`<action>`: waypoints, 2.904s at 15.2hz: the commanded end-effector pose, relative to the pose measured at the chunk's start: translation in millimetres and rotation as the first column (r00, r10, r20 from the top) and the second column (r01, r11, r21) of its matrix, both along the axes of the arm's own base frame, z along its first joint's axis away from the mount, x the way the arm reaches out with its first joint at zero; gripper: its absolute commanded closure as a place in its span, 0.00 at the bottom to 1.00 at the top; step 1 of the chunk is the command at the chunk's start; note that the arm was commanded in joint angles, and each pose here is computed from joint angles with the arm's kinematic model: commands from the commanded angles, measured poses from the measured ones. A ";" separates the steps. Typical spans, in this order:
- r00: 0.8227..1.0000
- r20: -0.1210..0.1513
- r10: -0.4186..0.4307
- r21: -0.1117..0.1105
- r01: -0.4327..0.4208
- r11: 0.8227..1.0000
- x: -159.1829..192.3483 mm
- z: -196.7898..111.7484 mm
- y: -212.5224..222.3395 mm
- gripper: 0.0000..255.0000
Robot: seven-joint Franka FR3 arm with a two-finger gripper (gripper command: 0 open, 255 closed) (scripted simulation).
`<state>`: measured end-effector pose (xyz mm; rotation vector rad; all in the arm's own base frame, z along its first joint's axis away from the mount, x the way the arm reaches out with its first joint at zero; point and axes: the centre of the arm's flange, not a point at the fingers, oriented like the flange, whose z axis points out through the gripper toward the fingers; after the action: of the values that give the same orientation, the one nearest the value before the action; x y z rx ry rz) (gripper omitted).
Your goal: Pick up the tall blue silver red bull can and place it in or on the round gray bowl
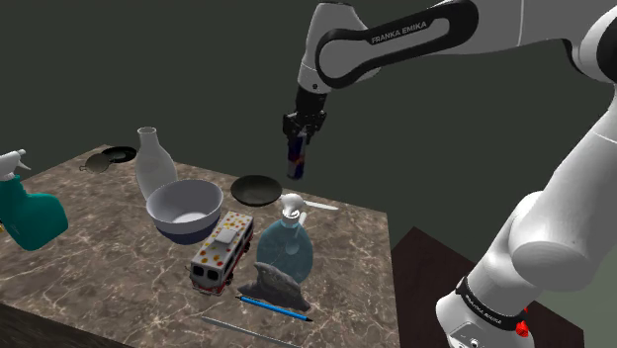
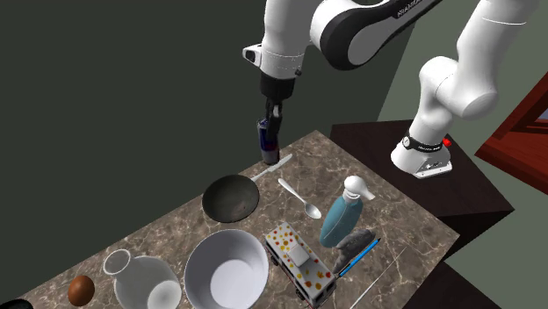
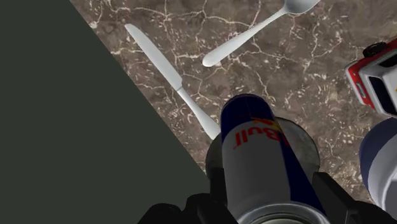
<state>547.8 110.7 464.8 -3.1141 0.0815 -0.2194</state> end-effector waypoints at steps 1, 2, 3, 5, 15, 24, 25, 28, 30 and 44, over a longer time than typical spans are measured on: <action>1.000 0.001 0.000 0.000 0.000 1.000 24.7 2.5 9.8 1.00; 1.000 0.001 0.000 0.000 0.000 1.000 36.7 4.3 14.9 1.00; 1.000 0.001 0.000 0.000 0.000 1.000 48.7 6.1 20.1 1.00; 1.000 0.001 0.000 0.000 0.000 1.000 72.7 9.7 30.4 1.00; 1.000 0.001 0.000 0.000 0.000 1.000 120.3 -14.8 50.9 1.00; 1.000 0.001 0.000 0.000 0.000 1.000 120.3 -62.3 50.9 1.00; 1.000 0.001 0.000 0.000 0.000 1.000 120.3 -67.6 50.9 1.00; 1.000 0.001 0.000 0.000 0.000 1.000 120.3 -83.5 50.9 1.00; 1.000 0.001 0.000 0.000 0.000 1.000 120.3 -94.0 50.9 1.00; 1.000 0.001 0.000 0.000 0.000 1.000 120.3 -101.6 50.8 0.00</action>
<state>668.1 161.6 363.2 -3.1136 0.0822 -0.2209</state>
